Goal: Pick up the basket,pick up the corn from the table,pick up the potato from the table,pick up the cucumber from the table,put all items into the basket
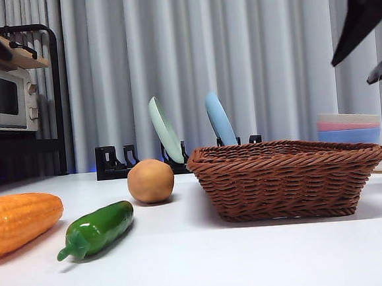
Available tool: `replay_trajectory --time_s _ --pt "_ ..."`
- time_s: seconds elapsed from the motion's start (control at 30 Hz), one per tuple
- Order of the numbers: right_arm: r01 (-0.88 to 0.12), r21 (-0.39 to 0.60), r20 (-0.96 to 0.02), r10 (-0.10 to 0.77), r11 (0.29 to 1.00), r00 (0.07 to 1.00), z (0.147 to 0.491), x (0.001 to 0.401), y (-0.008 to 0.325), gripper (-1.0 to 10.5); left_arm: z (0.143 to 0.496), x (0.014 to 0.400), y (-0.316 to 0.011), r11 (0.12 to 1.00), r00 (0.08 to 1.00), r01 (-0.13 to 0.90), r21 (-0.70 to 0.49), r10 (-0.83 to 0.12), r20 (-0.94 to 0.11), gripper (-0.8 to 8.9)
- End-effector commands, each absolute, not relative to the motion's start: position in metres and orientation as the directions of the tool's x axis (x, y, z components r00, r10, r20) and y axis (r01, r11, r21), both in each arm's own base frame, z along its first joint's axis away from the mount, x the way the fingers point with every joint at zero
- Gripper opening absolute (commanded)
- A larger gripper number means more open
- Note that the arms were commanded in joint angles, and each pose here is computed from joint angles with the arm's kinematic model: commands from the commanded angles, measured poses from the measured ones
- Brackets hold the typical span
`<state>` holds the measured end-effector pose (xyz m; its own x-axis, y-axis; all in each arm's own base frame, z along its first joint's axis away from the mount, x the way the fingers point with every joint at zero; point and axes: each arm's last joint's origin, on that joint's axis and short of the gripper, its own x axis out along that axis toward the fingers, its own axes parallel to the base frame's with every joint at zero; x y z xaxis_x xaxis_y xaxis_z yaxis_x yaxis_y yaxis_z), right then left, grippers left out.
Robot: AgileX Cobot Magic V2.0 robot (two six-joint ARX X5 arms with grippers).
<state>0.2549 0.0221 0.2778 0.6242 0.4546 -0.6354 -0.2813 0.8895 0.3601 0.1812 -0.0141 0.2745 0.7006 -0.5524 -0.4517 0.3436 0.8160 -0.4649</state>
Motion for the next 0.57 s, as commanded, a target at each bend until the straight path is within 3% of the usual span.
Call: replay_trajectory --time_s 0.03,0.27,0.5,0.57 --pt "-0.289 0.361 -0.663 0.462 0.886 0.589 0.271 0.273 0.028 3.5 0.280 0.182 -0.014 0.813 0.706 0.366 -0.453 -0.560 -0.434 3.50" --pt "-0.280 0.384 -0.742 0.474 0.880 0.474 0.238 0.320 0.047 3.4 0.286 0.182 -0.014 0.813 0.709 0.367 -0.453 -0.559 -0.430 3.50" --pt "-0.240 0.367 -0.819 0.434 0.899 0.375 0.198 0.338 0.059 3.4 0.282 0.179 -0.014 0.813 0.684 0.342 -0.472 -0.559 -0.468 3.50" --pt "-0.229 0.371 -0.831 0.432 0.900 0.352 0.189 0.340 0.059 2.5 0.282 0.179 -0.014 0.813 0.684 0.341 -0.472 -0.559 -0.468 3.50"
